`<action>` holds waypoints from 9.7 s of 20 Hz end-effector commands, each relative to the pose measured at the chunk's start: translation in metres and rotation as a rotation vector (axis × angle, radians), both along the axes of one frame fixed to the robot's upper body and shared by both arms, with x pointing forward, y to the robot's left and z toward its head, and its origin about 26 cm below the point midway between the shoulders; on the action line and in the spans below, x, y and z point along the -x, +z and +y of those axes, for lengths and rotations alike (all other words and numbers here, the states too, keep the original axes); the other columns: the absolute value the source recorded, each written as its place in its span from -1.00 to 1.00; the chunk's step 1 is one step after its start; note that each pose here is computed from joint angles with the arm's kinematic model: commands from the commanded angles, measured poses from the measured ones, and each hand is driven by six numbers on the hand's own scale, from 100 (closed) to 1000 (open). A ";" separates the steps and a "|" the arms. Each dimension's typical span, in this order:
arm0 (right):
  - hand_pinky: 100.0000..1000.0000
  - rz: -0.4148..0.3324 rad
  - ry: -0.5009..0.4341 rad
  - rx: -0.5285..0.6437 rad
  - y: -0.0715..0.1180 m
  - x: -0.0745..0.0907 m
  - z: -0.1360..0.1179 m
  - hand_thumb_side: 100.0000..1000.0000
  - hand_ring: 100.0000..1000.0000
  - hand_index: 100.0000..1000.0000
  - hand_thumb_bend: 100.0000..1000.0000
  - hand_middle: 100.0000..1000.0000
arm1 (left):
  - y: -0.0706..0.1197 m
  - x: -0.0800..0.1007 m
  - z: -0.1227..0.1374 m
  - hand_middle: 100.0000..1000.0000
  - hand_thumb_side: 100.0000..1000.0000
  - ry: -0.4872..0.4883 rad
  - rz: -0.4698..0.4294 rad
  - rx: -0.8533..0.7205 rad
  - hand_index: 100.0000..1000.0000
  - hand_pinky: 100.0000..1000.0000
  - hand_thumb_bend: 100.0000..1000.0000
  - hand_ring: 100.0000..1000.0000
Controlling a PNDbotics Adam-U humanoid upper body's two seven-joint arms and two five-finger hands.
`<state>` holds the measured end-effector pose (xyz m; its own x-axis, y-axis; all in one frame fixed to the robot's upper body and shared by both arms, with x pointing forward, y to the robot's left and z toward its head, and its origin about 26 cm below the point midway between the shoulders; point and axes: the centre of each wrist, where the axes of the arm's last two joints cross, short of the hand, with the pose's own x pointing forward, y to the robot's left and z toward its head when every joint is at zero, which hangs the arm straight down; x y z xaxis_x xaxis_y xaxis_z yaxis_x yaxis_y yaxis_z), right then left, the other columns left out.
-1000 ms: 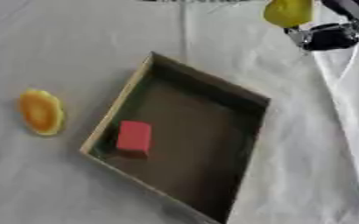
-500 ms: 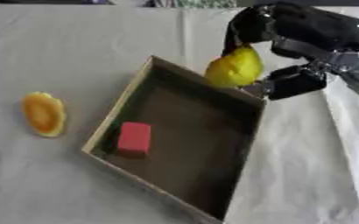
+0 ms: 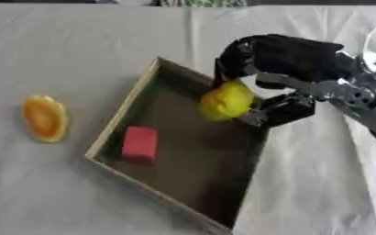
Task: Pick up objects on the table and place them in the box.
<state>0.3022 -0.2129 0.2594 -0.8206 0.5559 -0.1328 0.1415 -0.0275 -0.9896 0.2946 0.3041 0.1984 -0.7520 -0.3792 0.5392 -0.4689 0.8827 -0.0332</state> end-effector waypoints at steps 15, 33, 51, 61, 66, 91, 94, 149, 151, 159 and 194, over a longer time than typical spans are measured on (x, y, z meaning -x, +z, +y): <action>0.86 -0.086 0.089 0.226 0.002 0.005 0.019 -0.29 0.93 0.84 -0.52 0.77 | 0.007 0.003 0.001 0.42 0.19 -0.010 -0.016 -0.019 0.66 0.46 -0.73 0.41; 0.67 -0.036 -0.020 -0.562 0.019 0.002 -0.043 -0.14 0.61 0.66 -1.00 0.44 | 0.030 0.006 0.015 0.46 -0.10 0.070 0.092 -0.497 0.74 0.52 -0.48 0.47; 0.63 -0.209 -0.075 -0.969 0.039 0.010 -0.094 -0.15 0.54 0.60 -1.00 0.37 | 0.064 0.012 0.018 0.63 -0.27 -0.182 0.683 -1.596 0.82 0.76 0.16 0.74; 0.62 -0.208 -0.099 -0.971 0.034 0.009 -0.093 -0.12 0.51 0.58 -1.00 0.33 | 0.059 0.009 0.005 0.68 -0.45 -0.170 0.718 -1.529 0.86 0.78 0.09 0.76; 0.61 -0.203 -0.113 -0.982 0.031 0.009 -0.094 -0.08 0.50 0.57 -1.00 0.32 | 0.071 0.005 -0.005 0.67 -0.74 -0.116 0.594 -1.483 0.84 0.78 0.09 0.75; 0.59 -0.202 -0.127 -1.060 0.030 0.007 -0.090 0.06 0.47 0.55 -1.00 0.29 | 0.073 -0.081 -0.013 0.58 -1.00 -0.251 0.798 -1.526 0.72 0.75 0.14 0.72; 0.59 -0.201 -0.127 -1.067 0.030 0.007 -0.090 0.08 0.47 0.55 -1.00 0.29 | 0.068 -0.087 -0.012 0.57 -1.00 -0.246 0.817 -1.532 0.71 0.74 0.08 0.71; 0.57 -0.221 -0.168 -1.150 0.021 0.009 -0.099 0.20 0.44 0.53 -1.00 0.26 | 0.129 -0.050 -0.059 -0.26 -1.00 -0.049 0.367 -1.527 -0.19 0.01 -0.44 0.02; 0.57 -0.223 -0.166 -1.150 0.021 0.009 -0.099 0.20 0.44 0.53 -1.00 0.26 | 0.141 -0.032 -0.077 -0.26 -1.00 -0.092 0.262 -1.528 -0.20 -0.01 -0.47 0.00; 0.57 -0.225 -0.160 -1.149 0.024 0.009 -0.097 0.18 0.44 0.52 -1.00 0.26 | 0.144 0.004 -0.150 -0.26 -1.00 -0.335 0.037 -1.532 -0.19 -0.05 -0.60 -0.06; 0.57 -0.221 -0.157 -1.163 0.022 0.008 -0.095 0.20 0.43 0.52 -1.00 0.26 | 0.084 -0.037 -0.188 0.64 -0.58 -0.256 0.177 -1.490 0.84 0.75 -0.16 0.79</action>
